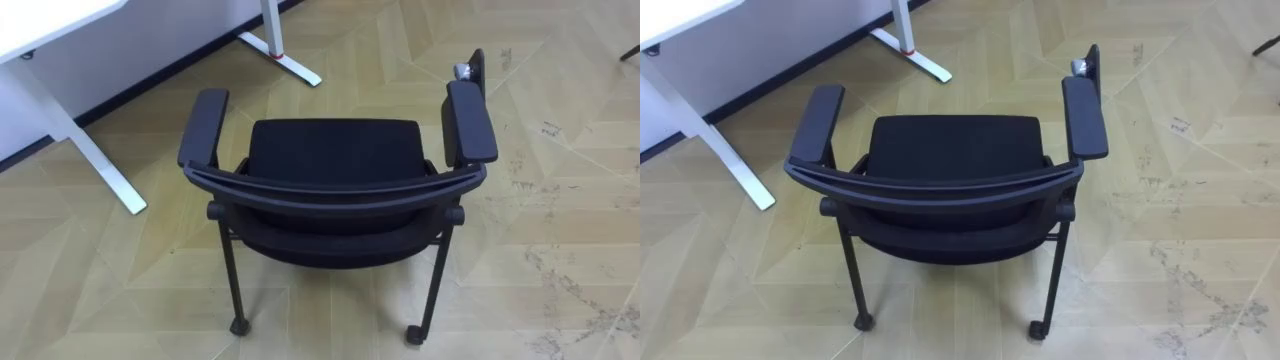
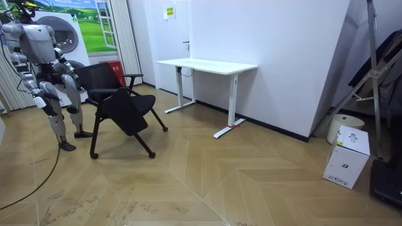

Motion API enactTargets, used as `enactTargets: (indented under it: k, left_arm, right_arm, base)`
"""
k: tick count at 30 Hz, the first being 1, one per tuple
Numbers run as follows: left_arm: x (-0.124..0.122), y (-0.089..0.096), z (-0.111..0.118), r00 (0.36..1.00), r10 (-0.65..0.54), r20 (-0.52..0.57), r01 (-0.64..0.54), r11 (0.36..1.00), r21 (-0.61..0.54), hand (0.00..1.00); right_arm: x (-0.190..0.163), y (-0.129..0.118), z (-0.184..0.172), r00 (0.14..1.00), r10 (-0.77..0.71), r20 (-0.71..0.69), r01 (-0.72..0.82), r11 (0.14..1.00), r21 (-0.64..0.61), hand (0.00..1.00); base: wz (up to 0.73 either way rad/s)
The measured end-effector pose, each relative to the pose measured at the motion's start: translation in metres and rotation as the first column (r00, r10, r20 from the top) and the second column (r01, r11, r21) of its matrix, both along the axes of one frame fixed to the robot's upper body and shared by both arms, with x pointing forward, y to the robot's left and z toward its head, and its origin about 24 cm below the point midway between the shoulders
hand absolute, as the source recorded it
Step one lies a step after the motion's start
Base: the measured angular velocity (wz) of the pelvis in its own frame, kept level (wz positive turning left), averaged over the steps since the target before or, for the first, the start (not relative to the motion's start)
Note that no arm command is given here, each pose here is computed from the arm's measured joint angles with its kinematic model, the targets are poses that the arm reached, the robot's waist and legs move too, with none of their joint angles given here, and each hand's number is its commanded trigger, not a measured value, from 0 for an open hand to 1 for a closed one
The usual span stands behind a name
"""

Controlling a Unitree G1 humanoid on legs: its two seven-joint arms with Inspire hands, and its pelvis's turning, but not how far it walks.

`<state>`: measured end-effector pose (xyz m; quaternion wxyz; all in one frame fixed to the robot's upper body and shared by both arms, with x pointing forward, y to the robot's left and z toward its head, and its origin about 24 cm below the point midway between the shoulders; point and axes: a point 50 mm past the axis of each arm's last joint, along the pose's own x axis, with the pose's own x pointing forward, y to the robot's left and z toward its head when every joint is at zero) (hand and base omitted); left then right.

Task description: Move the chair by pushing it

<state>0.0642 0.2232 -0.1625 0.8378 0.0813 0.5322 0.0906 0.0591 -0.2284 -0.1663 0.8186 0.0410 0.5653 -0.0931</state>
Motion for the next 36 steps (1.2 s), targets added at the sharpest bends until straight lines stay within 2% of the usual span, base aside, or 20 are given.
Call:
enactTargets:
  k: [8,16,31,36]
  left_arm:
    - [0.004,0.001,0.001,0.999,-0.034,0.004,0.034,0.999,0.018,0.00]
    - [-0.001,0.003,0.000,1.000,-0.005,-0.004,0.005,1.000,0.023,0.00]
    - [-0.016,0.009,-0.001,0.980,0.198,-0.012,-0.198,0.980,0.026,0.00]
    - [-0.017,0.016,0.000,0.967,0.255,0.000,-0.255,0.965,0.064,0.00]
  right_arm:
    - [0.000,0.002,0.000,1.000,0.021,0.005,-0.021,1.000,0.023,0.00]
    - [-0.002,0.004,-0.001,1.000,0.015,-0.007,-0.015,1.000,0.018,0.00]
    - [-0.009,0.000,-0.001,0.998,-0.061,-0.009,0.061,0.998,0.030,0.00]
    - [-0.012,-0.001,-0.001,0.997,-0.074,-0.014,0.075,0.997,0.028,0.00]
  base:
    - [0.00]
    - [0.00]
    - [-0.02]
    - [0.01]
